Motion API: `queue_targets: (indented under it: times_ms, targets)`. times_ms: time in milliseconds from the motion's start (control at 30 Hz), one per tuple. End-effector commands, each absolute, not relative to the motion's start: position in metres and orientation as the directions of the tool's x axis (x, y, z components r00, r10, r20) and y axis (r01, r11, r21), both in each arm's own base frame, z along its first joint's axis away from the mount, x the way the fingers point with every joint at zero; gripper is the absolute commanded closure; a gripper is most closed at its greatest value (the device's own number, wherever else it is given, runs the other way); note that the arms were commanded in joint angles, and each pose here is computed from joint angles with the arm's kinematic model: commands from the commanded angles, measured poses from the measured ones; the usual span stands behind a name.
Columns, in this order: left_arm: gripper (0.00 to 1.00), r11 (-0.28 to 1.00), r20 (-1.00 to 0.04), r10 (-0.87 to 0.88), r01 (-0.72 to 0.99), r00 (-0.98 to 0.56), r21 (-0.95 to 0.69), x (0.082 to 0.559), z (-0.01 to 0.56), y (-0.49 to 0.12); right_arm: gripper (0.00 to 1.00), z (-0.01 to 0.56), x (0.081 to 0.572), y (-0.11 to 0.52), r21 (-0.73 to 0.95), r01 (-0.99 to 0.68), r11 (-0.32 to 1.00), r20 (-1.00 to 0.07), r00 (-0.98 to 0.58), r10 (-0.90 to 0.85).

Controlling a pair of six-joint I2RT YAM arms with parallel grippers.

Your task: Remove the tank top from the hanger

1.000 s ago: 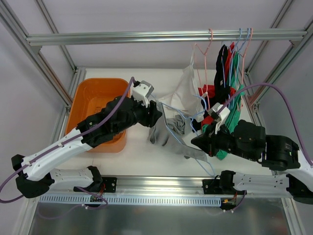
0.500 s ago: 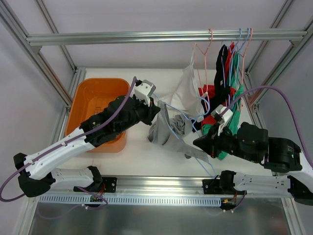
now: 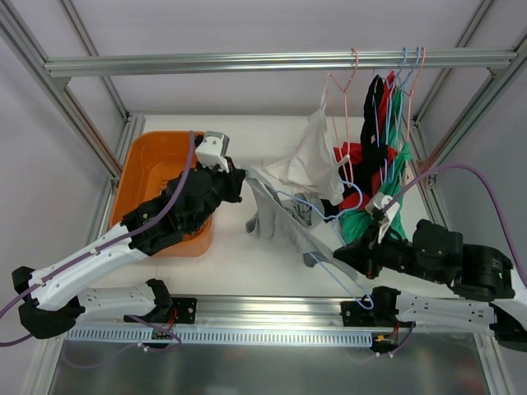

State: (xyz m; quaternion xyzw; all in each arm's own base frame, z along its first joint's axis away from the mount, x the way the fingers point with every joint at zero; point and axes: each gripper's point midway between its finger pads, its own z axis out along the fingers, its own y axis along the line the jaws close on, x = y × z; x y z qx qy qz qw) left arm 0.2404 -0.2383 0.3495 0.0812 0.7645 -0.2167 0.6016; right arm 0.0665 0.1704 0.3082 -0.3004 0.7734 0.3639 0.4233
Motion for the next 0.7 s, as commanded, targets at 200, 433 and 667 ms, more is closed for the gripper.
queue_targets:
  times_ms: [200, 433, 667]
  targets:
    - [1.00, 0.895, -0.929, -0.237, 0.309, -0.284, -0.322, 0.247, 0.353, -0.242, 1.00, 0.349, 0.029, 0.157, 0.361, -0.882, 0.304, -0.921, -0.388, -0.032]
    - [1.00, 0.684, -0.902, -0.129, 0.621, -0.411, -0.381, 0.204, 0.360, -0.308, 1.00, 0.365, 0.055, 0.152, 0.307, -0.855, 0.417, -0.945, -0.326, 0.029]
    - [1.00, 0.502, -0.836, -0.101, 0.698, -0.540, -0.511, 0.138, 0.319, -0.319, 1.00, 0.423, 0.106, 0.167, 0.168, -0.804, 0.570, -0.978, -0.065, 0.197]
